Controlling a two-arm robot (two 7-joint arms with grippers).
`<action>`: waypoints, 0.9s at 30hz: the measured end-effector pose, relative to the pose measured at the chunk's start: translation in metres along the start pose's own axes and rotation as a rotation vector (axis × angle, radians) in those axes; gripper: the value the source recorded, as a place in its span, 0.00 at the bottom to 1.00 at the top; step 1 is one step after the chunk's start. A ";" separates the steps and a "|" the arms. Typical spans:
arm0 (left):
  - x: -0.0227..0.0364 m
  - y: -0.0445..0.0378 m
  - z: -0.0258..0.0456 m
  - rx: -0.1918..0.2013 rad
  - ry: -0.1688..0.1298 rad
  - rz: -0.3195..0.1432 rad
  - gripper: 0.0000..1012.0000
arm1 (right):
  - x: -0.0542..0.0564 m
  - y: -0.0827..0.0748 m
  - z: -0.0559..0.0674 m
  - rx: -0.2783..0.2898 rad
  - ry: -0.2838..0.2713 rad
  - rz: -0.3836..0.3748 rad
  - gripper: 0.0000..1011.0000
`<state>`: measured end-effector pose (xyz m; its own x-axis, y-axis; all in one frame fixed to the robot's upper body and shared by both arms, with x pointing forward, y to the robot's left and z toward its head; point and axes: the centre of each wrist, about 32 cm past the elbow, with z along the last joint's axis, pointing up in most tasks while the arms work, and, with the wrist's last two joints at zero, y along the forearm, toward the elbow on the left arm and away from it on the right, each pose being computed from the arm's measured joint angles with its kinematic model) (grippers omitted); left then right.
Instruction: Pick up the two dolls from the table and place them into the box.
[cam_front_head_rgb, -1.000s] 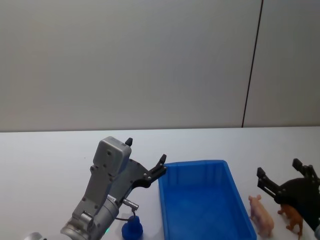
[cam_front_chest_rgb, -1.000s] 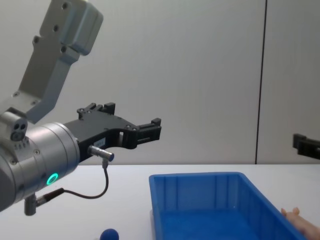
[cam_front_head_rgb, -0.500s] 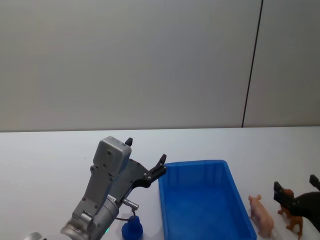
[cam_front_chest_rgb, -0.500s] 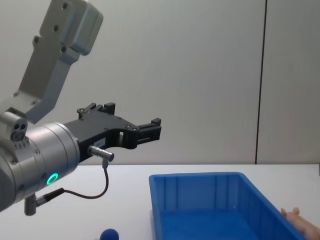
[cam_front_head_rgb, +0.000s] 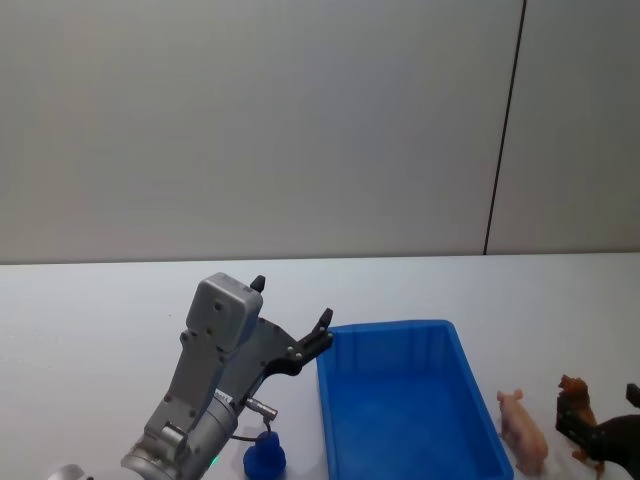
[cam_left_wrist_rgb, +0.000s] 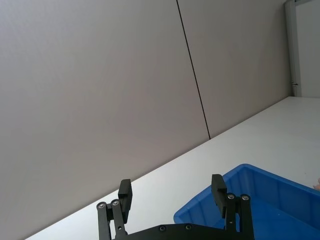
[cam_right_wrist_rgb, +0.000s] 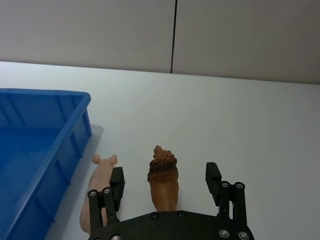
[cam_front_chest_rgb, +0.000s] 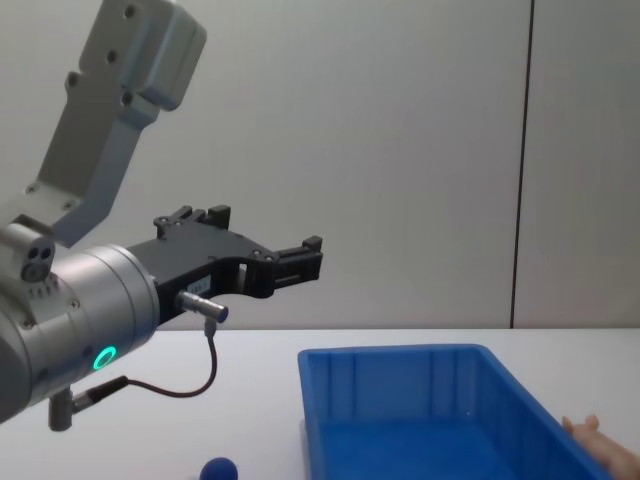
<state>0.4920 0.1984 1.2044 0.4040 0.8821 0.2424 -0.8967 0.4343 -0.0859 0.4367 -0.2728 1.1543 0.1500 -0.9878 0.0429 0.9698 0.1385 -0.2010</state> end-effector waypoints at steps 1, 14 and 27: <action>0.0000 0.0000 0.0000 0.000 0.000 0.000 0.99 | 0.000 0.001 -0.002 -0.008 0.001 0.000 0.99; 0.0000 0.0000 0.0000 0.000 0.000 0.000 0.99 | 0.002 0.010 -0.019 -0.061 0.014 0.009 0.88; 0.0000 0.0000 0.0000 0.000 0.000 0.000 0.99 | 0.002 0.014 -0.029 -0.084 0.025 0.018 0.51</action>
<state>0.4920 0.1984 1.2044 0.4041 0.8820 0.2425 -0.8966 0.4344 -0.0859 0.4452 -0.2750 1.1233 0.1611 -0.9868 0.0147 0.9472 0.1505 -0.2832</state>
